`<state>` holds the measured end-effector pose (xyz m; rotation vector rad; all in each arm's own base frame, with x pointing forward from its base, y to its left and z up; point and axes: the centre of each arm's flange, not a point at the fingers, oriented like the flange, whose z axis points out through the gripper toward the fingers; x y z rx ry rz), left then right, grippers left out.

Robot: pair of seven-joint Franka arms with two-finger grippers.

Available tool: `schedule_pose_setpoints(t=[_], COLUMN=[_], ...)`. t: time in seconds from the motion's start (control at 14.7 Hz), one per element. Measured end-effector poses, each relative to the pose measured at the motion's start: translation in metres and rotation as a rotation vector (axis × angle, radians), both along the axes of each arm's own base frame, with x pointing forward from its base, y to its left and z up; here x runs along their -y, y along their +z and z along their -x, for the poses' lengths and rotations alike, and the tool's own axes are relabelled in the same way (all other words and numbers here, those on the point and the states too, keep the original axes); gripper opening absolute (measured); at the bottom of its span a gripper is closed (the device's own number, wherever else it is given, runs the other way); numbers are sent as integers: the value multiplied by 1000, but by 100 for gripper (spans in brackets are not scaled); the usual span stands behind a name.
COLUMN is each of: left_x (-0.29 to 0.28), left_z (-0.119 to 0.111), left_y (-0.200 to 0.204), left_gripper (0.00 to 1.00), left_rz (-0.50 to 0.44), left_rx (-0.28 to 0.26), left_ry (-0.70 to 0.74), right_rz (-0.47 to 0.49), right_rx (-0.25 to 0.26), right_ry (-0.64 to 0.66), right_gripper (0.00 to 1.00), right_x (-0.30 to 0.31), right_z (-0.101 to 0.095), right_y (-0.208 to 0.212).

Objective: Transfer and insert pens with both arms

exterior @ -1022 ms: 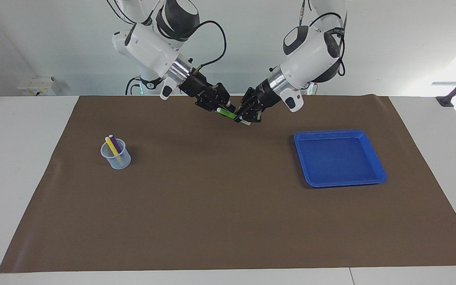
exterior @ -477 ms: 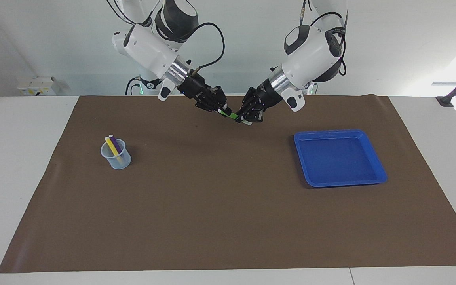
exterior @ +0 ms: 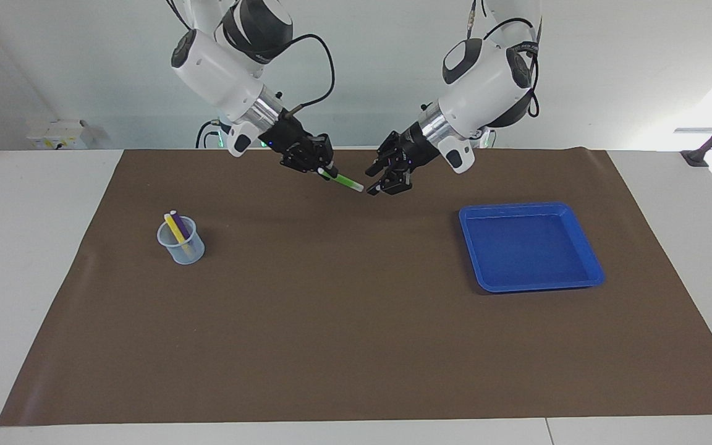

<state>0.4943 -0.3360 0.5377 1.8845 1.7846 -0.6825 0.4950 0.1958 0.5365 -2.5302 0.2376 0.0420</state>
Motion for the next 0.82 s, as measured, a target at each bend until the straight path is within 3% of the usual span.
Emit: schedule_pose_setpoints(t=[0.2, 0.48, 0.61, 0.82], left_x=[-13, -54, -72, -108], left_z=[-4, -18, -21, -28], left_y=[-1, -11, -16, -21], left_gripper=[99, 100, 100, 100], left_rz=[-5, -96, -152, -207], left_rx=[40, 134, 179, 242], left_ry=[-71, -263, -376, -558], right_rz=[156, 365, 472, 541], right_rx=[25, 129, 160, 172], right_ry=[212, 472, 574, 595], right_gripper=[18, 18, 18, 18], right_x=[73, 179, 201, 214], right_z=[-1, -14, -21, -30], right_y=[15, 30, 27, 13])
